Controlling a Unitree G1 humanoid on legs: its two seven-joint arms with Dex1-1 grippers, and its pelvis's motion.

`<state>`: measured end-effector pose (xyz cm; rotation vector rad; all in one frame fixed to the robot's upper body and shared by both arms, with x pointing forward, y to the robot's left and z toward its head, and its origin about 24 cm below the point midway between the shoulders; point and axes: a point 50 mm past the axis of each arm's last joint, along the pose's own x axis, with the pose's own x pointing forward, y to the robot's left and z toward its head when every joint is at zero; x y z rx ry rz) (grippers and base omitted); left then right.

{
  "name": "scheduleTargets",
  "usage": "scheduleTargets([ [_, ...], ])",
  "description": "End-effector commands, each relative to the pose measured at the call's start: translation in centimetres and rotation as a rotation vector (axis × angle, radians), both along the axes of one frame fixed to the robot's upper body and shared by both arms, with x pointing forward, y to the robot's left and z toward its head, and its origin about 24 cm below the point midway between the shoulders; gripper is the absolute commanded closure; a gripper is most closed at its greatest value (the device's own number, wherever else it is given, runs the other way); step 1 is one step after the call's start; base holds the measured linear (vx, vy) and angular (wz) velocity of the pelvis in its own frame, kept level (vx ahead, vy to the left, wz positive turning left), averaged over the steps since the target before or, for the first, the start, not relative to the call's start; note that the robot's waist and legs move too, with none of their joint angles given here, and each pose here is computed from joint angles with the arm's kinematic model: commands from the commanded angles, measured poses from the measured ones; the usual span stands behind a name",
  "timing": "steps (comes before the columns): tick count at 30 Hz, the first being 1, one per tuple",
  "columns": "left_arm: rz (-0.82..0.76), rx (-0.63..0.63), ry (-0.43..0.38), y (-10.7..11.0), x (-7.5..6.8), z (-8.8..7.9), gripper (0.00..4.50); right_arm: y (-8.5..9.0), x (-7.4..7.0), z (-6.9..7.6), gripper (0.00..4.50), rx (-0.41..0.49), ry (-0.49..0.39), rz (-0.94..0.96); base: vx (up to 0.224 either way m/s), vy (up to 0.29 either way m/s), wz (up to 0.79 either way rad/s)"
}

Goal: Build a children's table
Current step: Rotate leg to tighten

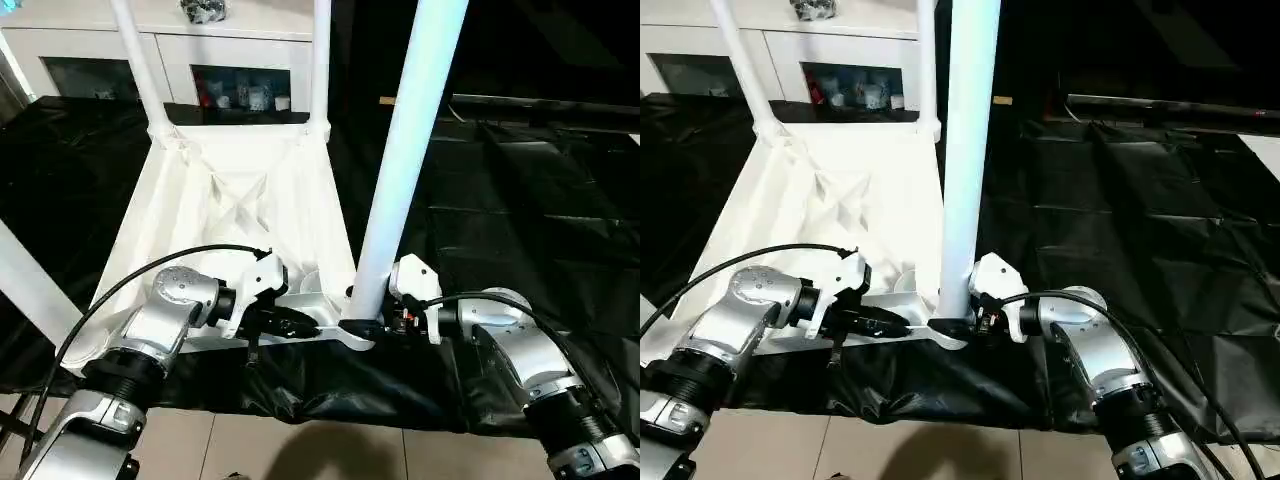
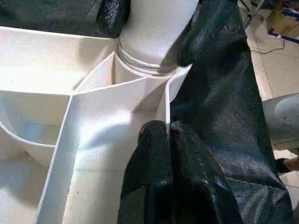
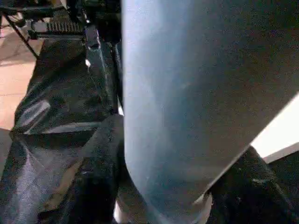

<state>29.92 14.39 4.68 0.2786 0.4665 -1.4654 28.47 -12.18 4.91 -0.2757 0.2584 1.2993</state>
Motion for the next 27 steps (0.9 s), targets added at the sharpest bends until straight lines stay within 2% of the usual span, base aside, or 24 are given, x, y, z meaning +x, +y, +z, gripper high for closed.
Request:
scheduleTargets([
  [1, -0.040, -0.014, -0.033, -0.8, 0.5, 0.9, 4.50, 1.3, -1.6, -2.0, 2.33, -0.053, 0.084, 0.109, 0.000, 0.000, 0.00],
  [6, -0.023, -0.006, -0.037, -0.6, 0.5, 0.7, 4.50, 1.4, -1.9, -2.1, 2.41, -0.040, 0.094, 0.108, 0.000, 0.000, 0.00],
  [12, 0.133, 0.000, -0.080, -1.1, 1.3, 0.5, 4.50, 1.6, -2.0, -2.6, 2.43, 0.017, 0.114, 0.026, 0.000, 0.000, 0.00],
  [15, 0.282, -0.017, -0.123, -2.7, 1.8, 0.2, 4.50, 2.7, -1.0, -3.5, 2.47, 0.033, 0.089, -0.218, 0.000, 0.000, 0.00],
  [19, 0.334, -0.028, -0.120, -3.9, 1.5, -0.1, 4.50, 3.6, -0.4, -4.1, 2.51, 0.019, 0.070, -0.355, 0.000, 0.000, 0.00],
  [22, 0.396, -0.053, -0.118, -6.2, 1.0, -0.4, 4.50, 5.4, 1.0, -4.3, 2.52, 0.038, 0.082, -0.582, 0.000, 0.000, 0.00],
  [24, 0.409, -0.056, -0.120, -7.1, 0.8, -0.5, 4.50, 6.3, 1.4, -4.2, 2.52, 0.054, 0.101, -0.649, 0.000, 0.000, 0.00],
  [27, 0.402, -0.068, -0.123, -8.0, 0.7, -0.5, 4.50, 7.5, 1.6, -3.8, 2.52, 0.061, 0.075, -0.650, 0.000, 0.000, 0.00],
])
